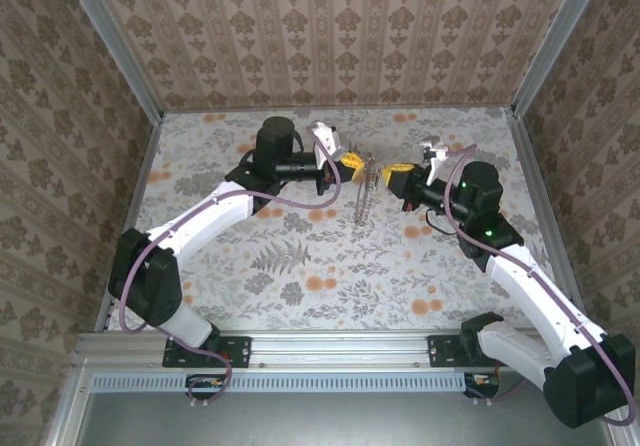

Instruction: Put the keys on the keyring

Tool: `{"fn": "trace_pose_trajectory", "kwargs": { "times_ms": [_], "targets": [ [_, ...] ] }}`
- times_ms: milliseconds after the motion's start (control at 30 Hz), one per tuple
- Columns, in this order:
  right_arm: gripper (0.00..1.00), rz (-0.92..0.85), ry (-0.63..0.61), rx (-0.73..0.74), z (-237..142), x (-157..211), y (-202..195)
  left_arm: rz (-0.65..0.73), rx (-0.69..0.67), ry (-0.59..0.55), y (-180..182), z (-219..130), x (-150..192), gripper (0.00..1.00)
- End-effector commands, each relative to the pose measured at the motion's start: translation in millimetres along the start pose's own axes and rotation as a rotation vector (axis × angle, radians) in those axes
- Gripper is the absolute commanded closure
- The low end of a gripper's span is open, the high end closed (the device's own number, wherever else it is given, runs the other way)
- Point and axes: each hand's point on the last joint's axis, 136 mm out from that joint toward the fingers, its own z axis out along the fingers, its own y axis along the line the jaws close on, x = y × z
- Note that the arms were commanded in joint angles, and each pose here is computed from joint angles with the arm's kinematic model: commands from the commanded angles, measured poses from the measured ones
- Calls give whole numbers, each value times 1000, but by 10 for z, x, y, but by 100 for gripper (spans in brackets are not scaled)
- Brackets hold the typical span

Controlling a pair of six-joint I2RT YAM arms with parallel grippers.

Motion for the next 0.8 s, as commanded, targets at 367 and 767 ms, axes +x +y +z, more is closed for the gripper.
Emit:
{"fn": "trace_pose_trajectory", "kwargs": {
  "times_ms": [367, 767],
  "targets": [
    [100, -28, -21, -65, 126, -168, 139, 71, 3, -39, -31, 31, -210, 100],
    [100, -22, -7, -70, 196, -133, 117, 68, 6, -34, -42, 52, -194, 100]
  ]
}}
